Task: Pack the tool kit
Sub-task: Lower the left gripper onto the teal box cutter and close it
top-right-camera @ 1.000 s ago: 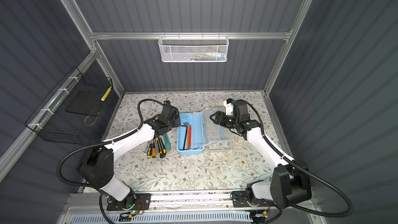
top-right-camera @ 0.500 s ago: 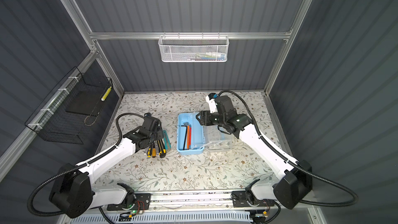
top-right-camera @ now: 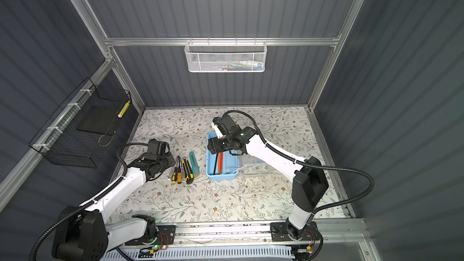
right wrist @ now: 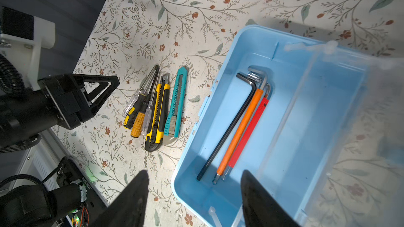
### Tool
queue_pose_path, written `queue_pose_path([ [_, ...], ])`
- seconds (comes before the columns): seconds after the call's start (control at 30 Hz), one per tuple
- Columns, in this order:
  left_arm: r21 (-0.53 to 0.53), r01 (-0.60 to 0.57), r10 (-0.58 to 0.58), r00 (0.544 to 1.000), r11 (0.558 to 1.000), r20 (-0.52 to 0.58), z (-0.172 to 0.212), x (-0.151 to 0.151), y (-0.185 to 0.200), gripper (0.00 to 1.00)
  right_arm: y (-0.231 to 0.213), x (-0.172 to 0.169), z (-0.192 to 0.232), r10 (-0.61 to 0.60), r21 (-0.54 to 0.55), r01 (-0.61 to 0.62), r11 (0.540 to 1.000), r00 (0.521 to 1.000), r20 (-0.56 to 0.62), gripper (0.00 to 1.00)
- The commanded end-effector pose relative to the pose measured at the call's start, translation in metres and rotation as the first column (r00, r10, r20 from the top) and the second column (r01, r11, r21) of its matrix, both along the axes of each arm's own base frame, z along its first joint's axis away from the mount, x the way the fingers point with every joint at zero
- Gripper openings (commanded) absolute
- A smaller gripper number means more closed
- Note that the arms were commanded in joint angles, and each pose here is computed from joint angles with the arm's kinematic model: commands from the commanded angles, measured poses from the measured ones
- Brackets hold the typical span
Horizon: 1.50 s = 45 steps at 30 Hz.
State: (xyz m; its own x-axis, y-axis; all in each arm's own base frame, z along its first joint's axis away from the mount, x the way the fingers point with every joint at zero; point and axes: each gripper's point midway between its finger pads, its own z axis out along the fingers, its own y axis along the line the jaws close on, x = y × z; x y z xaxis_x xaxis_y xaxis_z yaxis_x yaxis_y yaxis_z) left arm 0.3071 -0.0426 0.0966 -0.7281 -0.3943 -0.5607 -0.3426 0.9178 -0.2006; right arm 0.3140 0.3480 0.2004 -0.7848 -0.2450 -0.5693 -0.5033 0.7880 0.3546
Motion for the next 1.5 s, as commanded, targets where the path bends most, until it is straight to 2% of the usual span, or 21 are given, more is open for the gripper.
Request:
queue_pose_path([
  [0.0, 0.01, 0.016, -0.016, 0.998, 1.0, -0.054, -0.019, -0.005, 0.002, 0.41, 0.008, -0.003, 0.01, 0.016, 0.045, -0.016, 0.999, 1.0, -0.003, 0.67],
  [0.13, 0.001, 0.021, -0.021, 0.997, 1.0, -0.077, -0.031, -0.004, 0.001, 0.39, 0.018, -0.002, 0.008, 0.035, 0.043, -0.034, 0.998, 0.999, -0.011, 0.65],
  [0.4, -0.108, 0.016, -0.024, 0.997, 0.994, -0.077, -0.043, -0.004, 0.0, 0.4, 0.059, -0.004, -0.016, 0.096, -0.073, -0.097, 0.993, 0.995, -0.017, 0.62],
  [0.57, -0.123, 0.025, -0.028, 0.999, 0.992, -0.021, -0.027, -0.002, 0.001, 0.39, 0.082, -0.005, -0.033, 0.121, -0.136, -0.12, 0.983, 0.993, -0.005, 0.6],
  [0.67, -0.184, 0.045, -0.04, 0.999, 0.982, 0.03, -0.01, 0.006, -0.009, 0.39, 0.083, -0.006, -0.028, 0.118, -0.134, -0.114, 0.984, 0.993, 0.016, 0.61],
  [0.77, -0.259, 0.069, -0.053, 0.996, 0.963, 0.068, 0.001, 0.015, -0.027, 0.39, 0.073, -0.005, -0.017, 0.095, -0.133, -0.088, 0.987, 0.994, 0.052, 0.61],
  [1.0, -0.217, 0.14, -0.132, 0.99, 0.966, 0.055, 0.0, 0.027, -0.085, 0.42, 0.038, -0.011, -0.007, 0.039, -0.121, -0.028, 0.992, 0.996, 0.085, 0.63],
  [1.17, -0.152, 0.132, -0.128, 0.991, 0.98, 0.032, -0.003, 0.032, -0.096, 0.42, 0.002, -0.01, -0.008, -0.025, -0.109, 0.034, 0.993, 0.996, 0.083, 0.63],
  [1.47, -0.072, 0.138, -0.14, 0.99, 0.988, -0.02, -0.015, 0.036, -0.113, 0.45, -0.057, 0.007, 0.003, -0.141, -0.024, 0.144, 0.989, 0.986, 0.093, 0.65],
])
